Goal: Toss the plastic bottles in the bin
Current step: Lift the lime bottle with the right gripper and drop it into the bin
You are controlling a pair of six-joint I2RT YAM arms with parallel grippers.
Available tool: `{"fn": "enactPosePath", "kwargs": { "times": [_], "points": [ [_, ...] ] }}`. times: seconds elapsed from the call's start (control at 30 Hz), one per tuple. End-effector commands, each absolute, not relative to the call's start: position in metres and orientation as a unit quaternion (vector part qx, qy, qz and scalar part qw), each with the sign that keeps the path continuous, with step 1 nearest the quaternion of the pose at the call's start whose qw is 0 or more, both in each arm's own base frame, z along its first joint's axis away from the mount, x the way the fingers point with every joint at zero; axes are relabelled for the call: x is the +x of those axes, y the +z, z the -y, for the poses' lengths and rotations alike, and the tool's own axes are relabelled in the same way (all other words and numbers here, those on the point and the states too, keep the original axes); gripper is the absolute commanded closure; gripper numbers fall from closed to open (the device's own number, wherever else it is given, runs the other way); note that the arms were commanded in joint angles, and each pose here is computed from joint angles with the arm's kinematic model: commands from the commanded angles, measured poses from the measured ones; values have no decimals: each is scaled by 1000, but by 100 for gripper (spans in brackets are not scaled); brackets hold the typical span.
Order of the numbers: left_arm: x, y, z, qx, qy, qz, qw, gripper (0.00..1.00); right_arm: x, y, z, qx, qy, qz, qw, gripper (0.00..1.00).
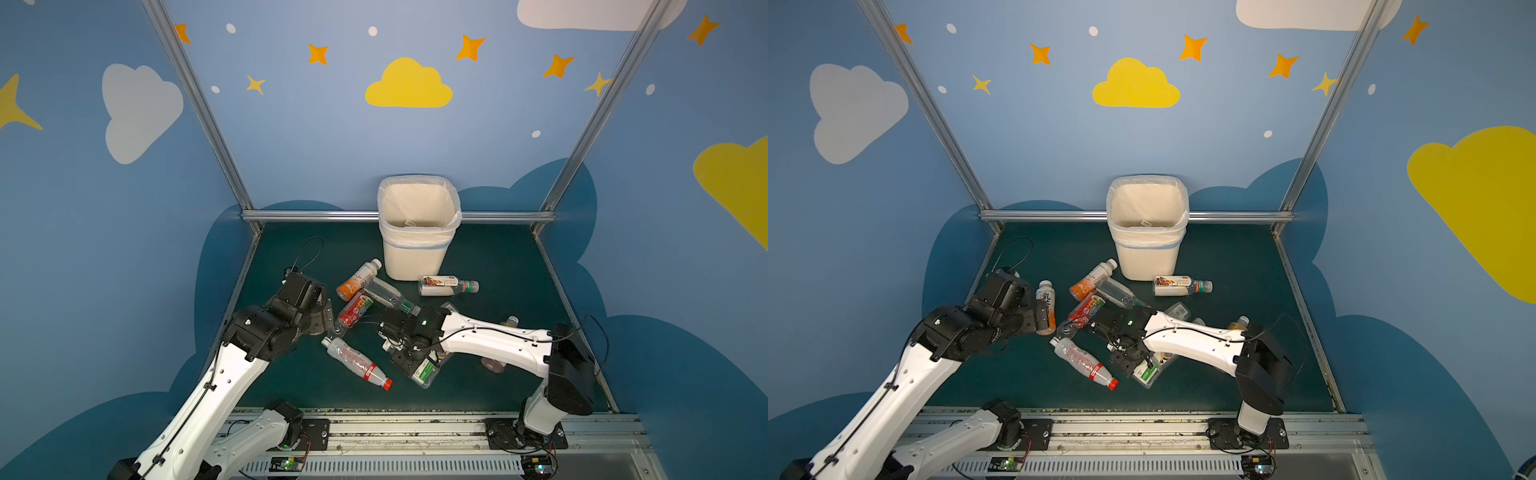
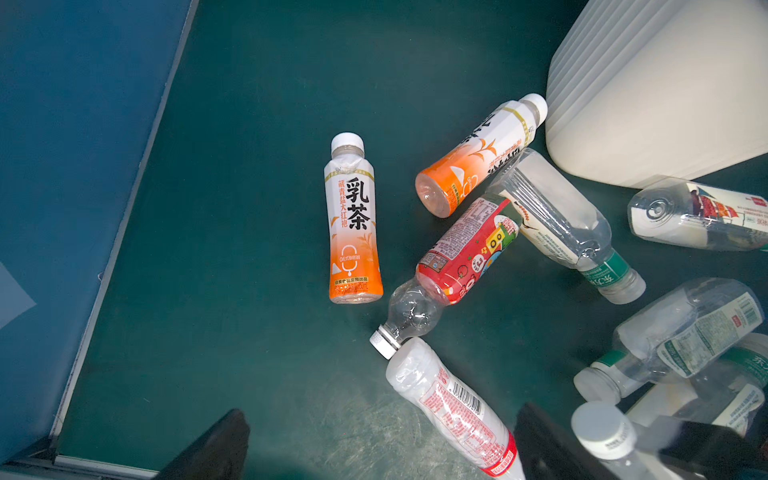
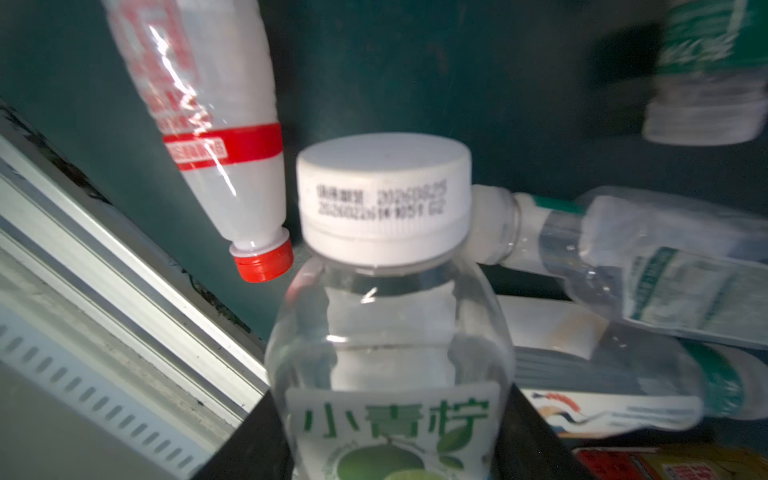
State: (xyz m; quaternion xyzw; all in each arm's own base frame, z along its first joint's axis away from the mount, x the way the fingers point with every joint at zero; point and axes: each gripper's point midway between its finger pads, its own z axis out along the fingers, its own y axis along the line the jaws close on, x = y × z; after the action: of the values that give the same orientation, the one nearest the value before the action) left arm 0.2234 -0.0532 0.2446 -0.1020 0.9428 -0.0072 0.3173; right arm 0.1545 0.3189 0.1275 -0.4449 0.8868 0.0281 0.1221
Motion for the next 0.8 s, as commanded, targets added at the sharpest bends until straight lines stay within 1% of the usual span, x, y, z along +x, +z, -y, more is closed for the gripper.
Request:
{"fn": "enactPosePath", "kwargs": {
  "times": [0.0, 0.13, 0.23, 0.3, 0.33, 0.4, 0.43, 0.47, 0.53, 0.6, 0.67, 0.77],
  "points": [
    [231, 252, 56, -98, -9, -940, 326, 0, 194, 197, -321, -403, 39, -887, 225, 37],
    [238, 255, 60, -91, -11, -941, 325, 0, 255, 286, -338, -382, 65, -853, 349, 37],
    [242, 257, 64, -85, -14, -942, 324, 0, 330, 365, -339, -339, 58, -823, 452, 35],
    [243, 258, 65, -84, -15, -942, 324, 0, 381, 407, -332, -296, 39, -806, 510, 27],
    [244, 258, 66, -84, -17, -942, 323, 0, 404, 419, -330, -280, 32, -799, 532, 22],
    [243, 257, 66, -84, -18, -943, 321, 0, 448, 444, -319, -228, 15, -780, 582, 9],
    [243, 257, 66, -84, -18, -943, 320, 0, 463, 449, -313, -210, 8, -774, 597, 6],
    [241, 257, 65, -86, -17, -944, 318, 0, 475, 454, -303, -185, -4, -770, 610, 5],
    [237, 257, 62, -86, -14, -945, 315, 0, 482, 459, -281, -146, -28, -773, 616, 5],
    [231, 256, 59, -88, -10, -946, 313, 0, 475, 465, -257, -112, -40, -783, 611, 5],
    [227, 254, 57, -89, -10, -946, 312, 0, 462, 467, -241, -98, -25, -789, 607, 5],
    [224, 247, 58, -84, -14, -948, 305, 0, 430, 460, -225, -90, 31, -796, 598, 6]
  ]
}}
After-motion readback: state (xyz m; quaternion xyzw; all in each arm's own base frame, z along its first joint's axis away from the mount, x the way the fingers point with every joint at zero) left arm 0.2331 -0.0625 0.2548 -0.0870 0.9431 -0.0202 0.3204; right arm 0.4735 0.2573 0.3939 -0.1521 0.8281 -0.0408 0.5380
